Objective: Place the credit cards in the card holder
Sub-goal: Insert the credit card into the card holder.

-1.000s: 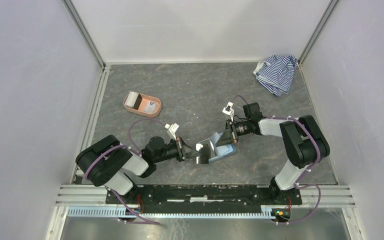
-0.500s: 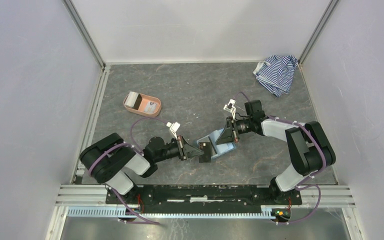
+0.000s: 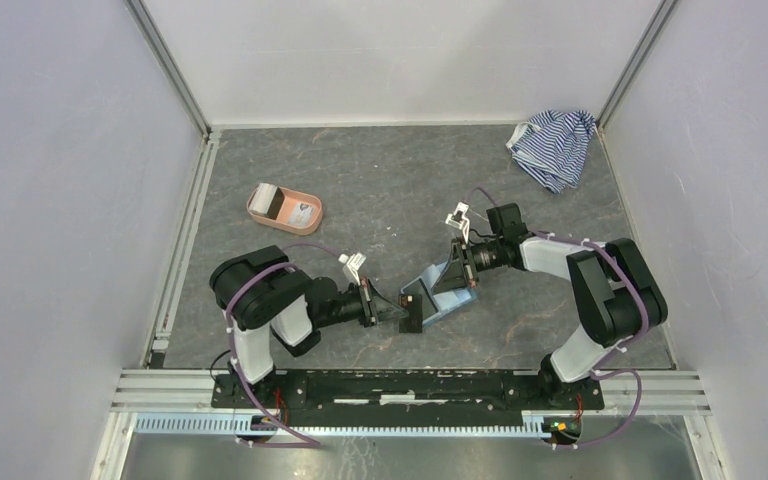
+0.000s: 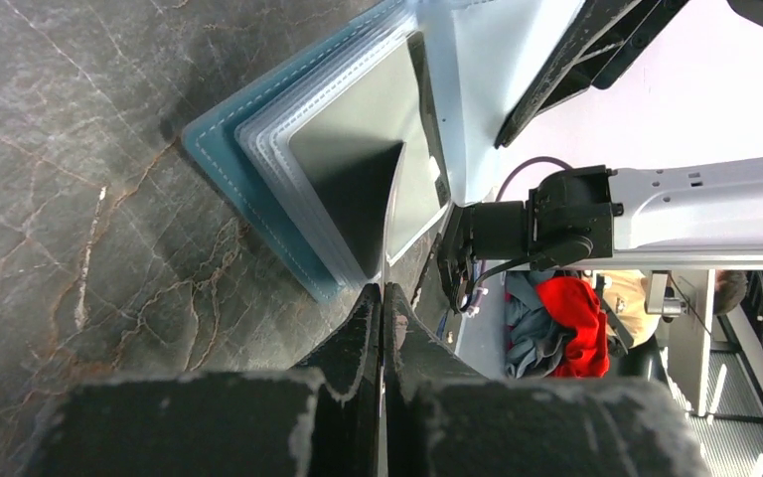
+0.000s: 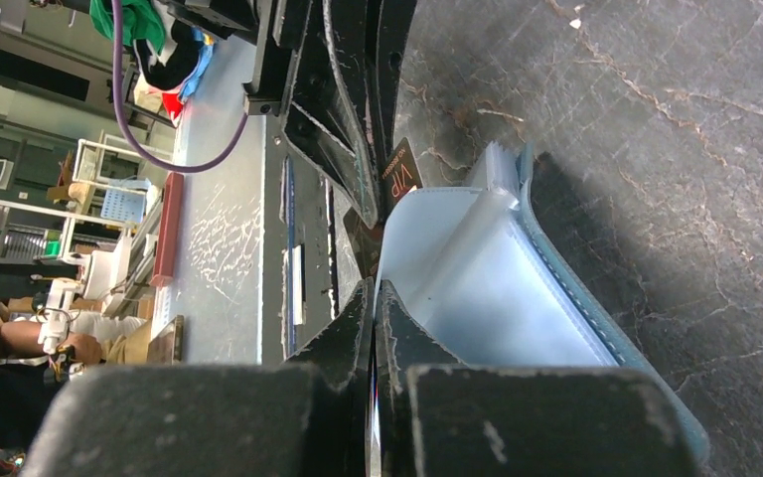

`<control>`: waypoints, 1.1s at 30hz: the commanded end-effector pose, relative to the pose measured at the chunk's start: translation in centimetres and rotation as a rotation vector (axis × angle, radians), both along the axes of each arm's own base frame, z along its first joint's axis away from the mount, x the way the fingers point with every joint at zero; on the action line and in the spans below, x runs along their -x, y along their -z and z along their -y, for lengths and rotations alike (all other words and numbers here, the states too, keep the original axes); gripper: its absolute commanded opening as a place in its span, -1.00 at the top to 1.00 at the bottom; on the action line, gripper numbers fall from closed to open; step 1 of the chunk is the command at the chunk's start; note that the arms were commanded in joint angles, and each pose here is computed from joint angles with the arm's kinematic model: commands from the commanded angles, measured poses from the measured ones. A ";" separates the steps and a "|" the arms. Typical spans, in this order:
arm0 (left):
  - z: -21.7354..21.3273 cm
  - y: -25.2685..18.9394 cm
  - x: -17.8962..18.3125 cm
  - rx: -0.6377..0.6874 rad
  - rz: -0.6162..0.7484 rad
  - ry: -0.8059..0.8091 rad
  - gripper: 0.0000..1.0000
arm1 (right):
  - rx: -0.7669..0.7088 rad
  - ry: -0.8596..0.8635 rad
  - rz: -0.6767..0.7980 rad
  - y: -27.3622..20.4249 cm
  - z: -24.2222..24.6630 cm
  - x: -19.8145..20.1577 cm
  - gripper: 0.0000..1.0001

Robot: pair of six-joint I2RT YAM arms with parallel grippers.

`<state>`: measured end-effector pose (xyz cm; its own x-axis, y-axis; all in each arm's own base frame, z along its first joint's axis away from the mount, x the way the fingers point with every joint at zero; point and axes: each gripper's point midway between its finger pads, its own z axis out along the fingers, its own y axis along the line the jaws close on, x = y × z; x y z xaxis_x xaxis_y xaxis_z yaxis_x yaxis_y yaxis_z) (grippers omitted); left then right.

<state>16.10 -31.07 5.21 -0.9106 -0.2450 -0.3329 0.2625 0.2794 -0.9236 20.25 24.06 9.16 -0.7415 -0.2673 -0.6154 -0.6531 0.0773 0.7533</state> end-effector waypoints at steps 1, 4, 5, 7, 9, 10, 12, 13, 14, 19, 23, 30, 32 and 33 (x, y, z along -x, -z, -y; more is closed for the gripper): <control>1.0 -4.3 -0.6 0.157 0.124 0.011 0.96 | -0.038 -0.037 0.025 -0.8 -0.4 -0.4 1.00; 1.3 -4.7 -0.5 0.180 0.131 0.029 0.96 | -0.029 -0.041 0.014 -0.4 -0.4 -0.4 1.00; 1.5 -4.7 -0.5 0.182 0.132 0.036 0.96 | -0.026 -0.042 0.008 -0.2 -0.3 -0.4 1.00; 1.6 -4.8 -0.6 0.186 0.136 0.041 0.96 | -0.023 -0.044 0.003 0.0 -0.3 -0.3 1.00; 1.8 -5.0 -0.7 0.191 0.137 0.045 0.96 | -0.021 -0.049 -0.003 0.1 -0.3 -0.3 1.00; 1.9 -4.9 -0.8 0.191 0.132 0.046 0.96 | -0.023 -0.053 0.000 0.1 -0.3 -0.3 1.00; 2.0 -4.7 -0.8 0.191 0.122 0.048 0.96 | -0.026 -0.057 0.002 -0.1 -0.3 -0.3 1.00; 2.1 -4.7 -0.9 0.191 0.120 0.049 0.96 | -0.029 -0.058 0.004 -0.1 -0.3 -0.3 1.00; 2.2 -4.7 -0.9 0.195 0.121 0.052 0.96 | -0.030 -0.060 0.007 -0.2 -0.3 -0.3 1.00; 2.7 -5.0 -1.3 0.209 0.122 0.059 0.96 | -0.035 -0.061 0.019 -0.5 -0.3 -0.2 1.00; 2.9 -5.2 -1.5 0.216 0.125 0.062 0.96 | -0.036 -0.060 0.021 -0.5 -0.2 -0.2 1.00; 3.0 -5.1 -1.6 0.215 0.128 0.061 0.96 | -0.027 -0.049 0.003 0.0 0.5 -0.6 1.00; 3.1 -5.0 -1.6 0.214 0.127 0.063 0.96 | -0.021 -0.044 -0.008 0.4 0.7 -0.6 1.00; 3.2 -5.0 -1.7 0.214 0.126 0.064 0.96 | -0.017 -0.042 -0.012 0.5 0.8 -0.7 1.00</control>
<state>17.11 -33.33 5.38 -0.9331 -0.2107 -0.2914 0.2441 0.2237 -0.9436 20.41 23.20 7.73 -0.7476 -0.3065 -0.5892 -0.6389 0.0897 0.7640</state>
